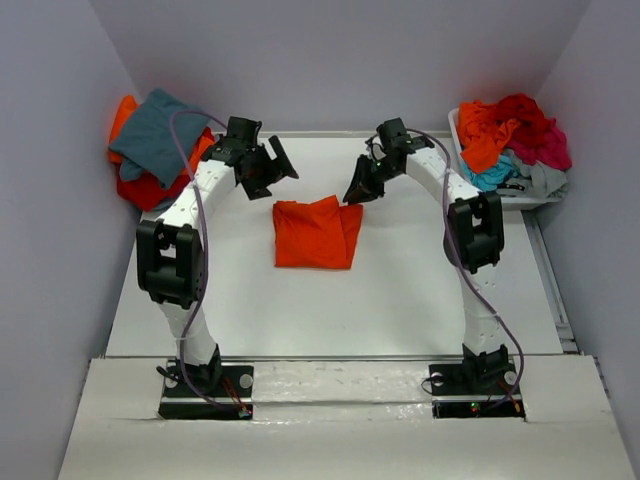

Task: Fold and stack the t-shirts
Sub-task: Fold the long partially folded tshirt into a neat square

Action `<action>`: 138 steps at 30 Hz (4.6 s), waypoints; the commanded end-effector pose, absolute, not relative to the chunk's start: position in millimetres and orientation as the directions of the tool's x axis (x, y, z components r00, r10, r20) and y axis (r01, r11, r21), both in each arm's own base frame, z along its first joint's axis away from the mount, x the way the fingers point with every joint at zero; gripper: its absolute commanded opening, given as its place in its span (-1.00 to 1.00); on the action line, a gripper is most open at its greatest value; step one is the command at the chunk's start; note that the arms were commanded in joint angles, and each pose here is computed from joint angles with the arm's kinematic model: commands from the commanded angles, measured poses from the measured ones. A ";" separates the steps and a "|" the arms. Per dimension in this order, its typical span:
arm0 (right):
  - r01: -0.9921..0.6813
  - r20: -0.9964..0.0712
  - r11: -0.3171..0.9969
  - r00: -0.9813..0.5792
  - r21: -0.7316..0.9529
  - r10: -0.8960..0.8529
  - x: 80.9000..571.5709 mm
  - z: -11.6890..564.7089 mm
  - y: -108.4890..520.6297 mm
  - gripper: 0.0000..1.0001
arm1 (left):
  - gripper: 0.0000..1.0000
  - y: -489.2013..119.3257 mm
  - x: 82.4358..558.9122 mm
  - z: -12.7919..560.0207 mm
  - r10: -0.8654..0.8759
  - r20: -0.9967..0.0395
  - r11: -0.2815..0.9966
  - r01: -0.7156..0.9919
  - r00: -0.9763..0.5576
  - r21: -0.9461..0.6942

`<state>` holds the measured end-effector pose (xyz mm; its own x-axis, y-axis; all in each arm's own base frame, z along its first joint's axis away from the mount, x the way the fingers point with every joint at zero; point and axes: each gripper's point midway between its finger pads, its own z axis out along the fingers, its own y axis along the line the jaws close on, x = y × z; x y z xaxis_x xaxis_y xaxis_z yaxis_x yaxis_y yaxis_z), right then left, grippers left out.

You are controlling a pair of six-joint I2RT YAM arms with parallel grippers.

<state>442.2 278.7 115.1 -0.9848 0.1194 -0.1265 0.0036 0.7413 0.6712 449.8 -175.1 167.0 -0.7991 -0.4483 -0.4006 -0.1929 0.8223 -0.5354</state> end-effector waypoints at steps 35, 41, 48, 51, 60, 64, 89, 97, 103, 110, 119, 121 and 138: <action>-0.068 -0.112 0.668 -0.993 0.741 0.024 449.6 83.8 346.3 -0.40 | 0.98 -158.9 437.6 254.4 -0.544 -0.454 0.707 -0.094 -0.706 -0.701; -0.083 -0.134 0.672 -0.991 0.736 0.025 448.0 99.0 343.7 -0.40 | 0.98 -168.3 424.7 205.4 -0.497 -0.350 0.718 -0.150 -0.794 -0.679; -0.071 -0.123 0.665 -0.992 0.744 0.031 444.5 102.9 343.8 -0.41 | 0.98 -177.6 395.9 142.5 -0.407 -0.252 0.777 -0.188 -0.878 -0.601; -0.078 -0.136 0.667 -0.990 0.741 0.036 446.1 106.5 343.3 -0.41 | 0.97 -201.1 386.8 132.4 -0.347 -0.228 0.772 -0.139 -0.910 -0.621; -0.075 -0.134 0.679 -0.990 0.730 0.035 445.4 104.8 341.1 -0.40 | 0.98 -227.1 383.2 94.3 -0.259 -0.158 0.823 -0.133 -0.953 -0.552; -0.075 -0.133 0.678 -0.990 0.731 0.034 444.9 105.3 341.1 -0.41 | 0.98 -213.8 390.3 84.4 -0.265 -0.166 0.872 -0.163 -0.950 -0.462; -0.063 -0.121 0.678 -0.992 0.733 0.039 446.9 96.8 337.5 -0.41 | 0.98 -195.5 402.0 105.5 -0.242 -0.276 0.941 -0.156 -0.930 -0.299; -0.064 -0.122 0.676 -0.992 0.734 0.038 448.4 98.4 338.3 -0.41 | 0.97 -213.8 400.3 103.8 -0.176 -0.289 0.946 -0.080 -0.941 -0.314; -0.062 -0.120 0.680 -0.992 0.731 0.038 449.3 95.0 338.3 -0.41 | 0.97 -235.7 391.7 79.3 -0.086 -0.220 0.948 -0.011 -0.972 -0.319; -0.063 -0.125 0.688 -0.991 0.723 0.041 450.4 95.0 337.0 -0.41 | 0.97 -220.9 374.6 43.6 -0.077 -0.144 0.975 -0.044 -0.987 -0.216; -0.050 -0.125 0.687 -0.990 0.725 0.060 459.7 90.6 334.6 -0.41 | 0.98 -210.9 338.2 14.9 -0.101 -0.022 0.982 -0.096 -0.995 -0.164; -0.040 -0.122 0.690 -0.990 0.723 0.070 462.4 87.8 329.9 -0.41 | 0.98 -209.2 336.4 14.6 -0.102 -0.018 0.983 -0.098 -0.995 -0.156; 0.030 -0.099 0.714 -0.985 0.699 0.139 479.1 73.4 290.8 -0.41 | 0.98 -204.5 332.8 19.5 -0.095 -0.016 0.986 -0.092 -0.995 -0.138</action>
<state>481.2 281.7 62.4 -0.9844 0.1622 -0.0681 0.0712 0.7213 0.6889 361.5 -220.2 32.1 -0.9883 -0.1100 -0.1055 -0.0846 0.9717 -0.2207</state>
